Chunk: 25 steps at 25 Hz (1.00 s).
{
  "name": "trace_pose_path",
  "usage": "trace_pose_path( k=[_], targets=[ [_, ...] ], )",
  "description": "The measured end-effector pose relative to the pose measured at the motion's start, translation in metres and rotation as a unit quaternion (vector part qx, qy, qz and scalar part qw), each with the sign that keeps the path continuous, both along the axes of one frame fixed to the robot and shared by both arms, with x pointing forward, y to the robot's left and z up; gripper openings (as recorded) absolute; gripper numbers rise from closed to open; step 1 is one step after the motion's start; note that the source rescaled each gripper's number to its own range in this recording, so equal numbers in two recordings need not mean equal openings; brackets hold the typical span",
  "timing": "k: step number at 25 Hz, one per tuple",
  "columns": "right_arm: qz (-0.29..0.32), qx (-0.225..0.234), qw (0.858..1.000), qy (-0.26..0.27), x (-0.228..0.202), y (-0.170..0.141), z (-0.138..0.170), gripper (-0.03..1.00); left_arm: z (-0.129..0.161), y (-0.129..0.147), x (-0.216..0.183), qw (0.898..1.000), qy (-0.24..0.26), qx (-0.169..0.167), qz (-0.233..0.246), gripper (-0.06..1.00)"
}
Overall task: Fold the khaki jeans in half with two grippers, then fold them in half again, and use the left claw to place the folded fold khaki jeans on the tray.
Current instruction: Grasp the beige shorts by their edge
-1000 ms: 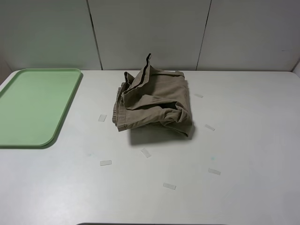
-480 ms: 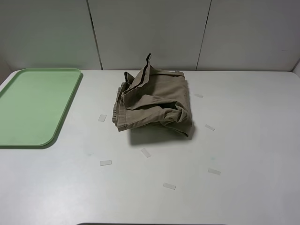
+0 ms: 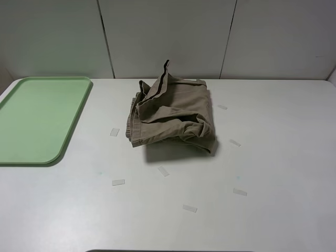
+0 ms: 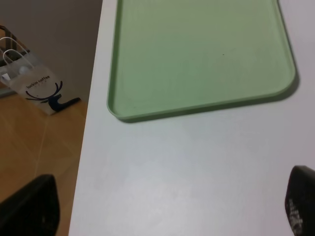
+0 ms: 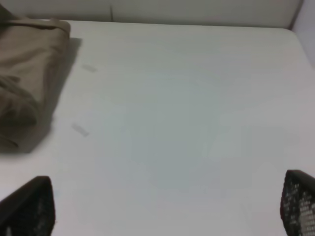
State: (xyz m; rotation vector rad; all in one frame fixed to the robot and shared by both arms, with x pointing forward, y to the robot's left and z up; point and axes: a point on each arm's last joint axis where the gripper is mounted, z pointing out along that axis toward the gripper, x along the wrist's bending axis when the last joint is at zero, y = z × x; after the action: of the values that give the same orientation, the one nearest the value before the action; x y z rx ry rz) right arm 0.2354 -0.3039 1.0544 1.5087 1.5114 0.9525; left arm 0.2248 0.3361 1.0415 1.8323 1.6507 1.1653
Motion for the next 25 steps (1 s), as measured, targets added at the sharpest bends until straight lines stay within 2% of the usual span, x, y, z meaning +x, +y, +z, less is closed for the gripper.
trace_pose_path(
  k=[25],
  targets=[
    [-0.002,0.000,1.000,0.000,0.0000,-0.0003,-0.0001,1.00,0.0000,0.0000,0.0000,1.000,0.000,0.000,0.000,0.91]
  ],
)
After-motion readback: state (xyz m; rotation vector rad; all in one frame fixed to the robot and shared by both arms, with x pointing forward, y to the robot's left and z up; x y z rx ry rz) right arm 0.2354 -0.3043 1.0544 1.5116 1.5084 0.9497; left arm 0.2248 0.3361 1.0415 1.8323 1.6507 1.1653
